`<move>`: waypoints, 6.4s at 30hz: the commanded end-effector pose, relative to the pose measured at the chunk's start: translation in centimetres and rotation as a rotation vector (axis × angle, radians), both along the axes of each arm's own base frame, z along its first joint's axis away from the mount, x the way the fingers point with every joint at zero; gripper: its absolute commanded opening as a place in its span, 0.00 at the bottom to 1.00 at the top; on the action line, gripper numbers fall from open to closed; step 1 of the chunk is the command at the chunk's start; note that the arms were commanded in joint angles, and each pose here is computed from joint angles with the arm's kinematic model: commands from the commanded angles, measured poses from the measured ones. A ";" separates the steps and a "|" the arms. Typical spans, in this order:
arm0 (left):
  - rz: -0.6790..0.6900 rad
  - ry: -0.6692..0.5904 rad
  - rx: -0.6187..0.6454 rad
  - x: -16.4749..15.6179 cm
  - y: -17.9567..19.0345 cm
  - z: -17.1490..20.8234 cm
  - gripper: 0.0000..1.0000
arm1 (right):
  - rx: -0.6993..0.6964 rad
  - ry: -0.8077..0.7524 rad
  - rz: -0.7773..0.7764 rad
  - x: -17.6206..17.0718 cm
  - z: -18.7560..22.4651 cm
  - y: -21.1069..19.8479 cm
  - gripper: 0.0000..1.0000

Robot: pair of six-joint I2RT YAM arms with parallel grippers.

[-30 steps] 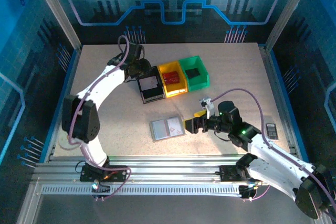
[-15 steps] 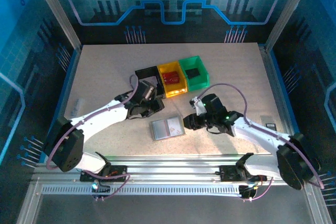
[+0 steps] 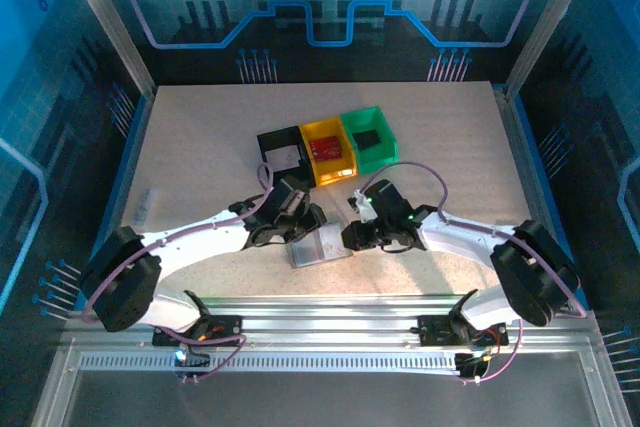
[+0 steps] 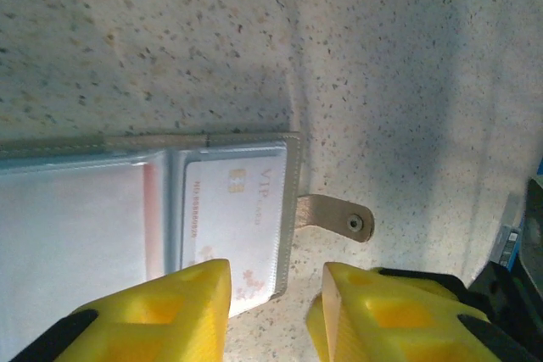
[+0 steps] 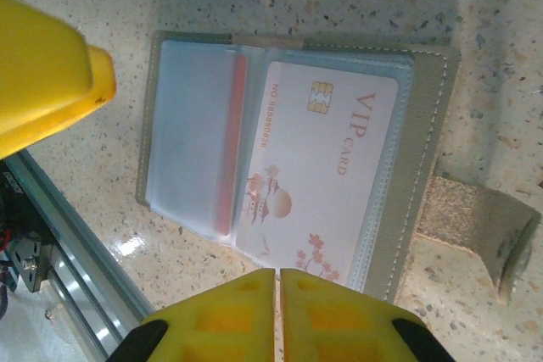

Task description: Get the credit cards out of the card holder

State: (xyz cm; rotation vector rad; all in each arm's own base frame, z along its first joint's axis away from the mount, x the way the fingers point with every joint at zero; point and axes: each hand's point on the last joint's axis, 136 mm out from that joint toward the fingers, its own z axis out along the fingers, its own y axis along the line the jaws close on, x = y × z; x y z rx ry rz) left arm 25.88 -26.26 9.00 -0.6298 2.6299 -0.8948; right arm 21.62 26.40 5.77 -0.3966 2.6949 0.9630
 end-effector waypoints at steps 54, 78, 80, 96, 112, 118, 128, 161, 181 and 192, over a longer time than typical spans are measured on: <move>0.060 0.044 0.036 -1.4 -0.3 -7.1 0.21 | 0.014 0.099 -0.119 1.3 -6.1 -0.7 0.00; 0.022 -0.044 0.079 0.0 -0.5 -6.7 0.20 | 0.037 0.134 -0.119 1.1 -7.0 -1.2 0.00; 0.015 -0.054 0.074 0.0 -0.6 -6.5 0.20 | 0.038 0.135 -0.121 1.1 -7.1 -1.3 0.00; -0.001 -0.156 0.069 1.3 -1.0 -5.2 0.15 | 0.070 0.154 -0.113 0.9 -7.3 -0.9 0.00; 0.003 -0.221 -0.033 1.7 -1.9 -4.3 0.19 | 0.116 0.164 -0.108 0.9 -7.2 -0.4 0.00; -0.015 -0.258 -0.070 1.7 -2.2 -3.2 0.18 | 0.113 0.159 -0.110 1.0 -7.1 -0.6 0.00; -0.053 -0.290 -0.153 1.3 -3.2 -2.6 0.13 | 0.132 0.165 -0.111 1.1 -6.9 -0.5 0.00; -0.062 -0.274 -0.126 0.6 -1.2 -3.5 0.00 | 0.139 0.153 -0.144 1.7 -6.0 -2.3 0.00; -0.025 -0.287 -0.139 0.2 1.0 -2.1 0.00 | 0.142 0.154 -0.129 1.7 -5.4 -2.3 0.00; -0.008 -0.263 -0.145 -1.2 2.2 -2.6 0.00 | 0.171 0.114 -0.100 2.0 -3.2 -1.8 0.01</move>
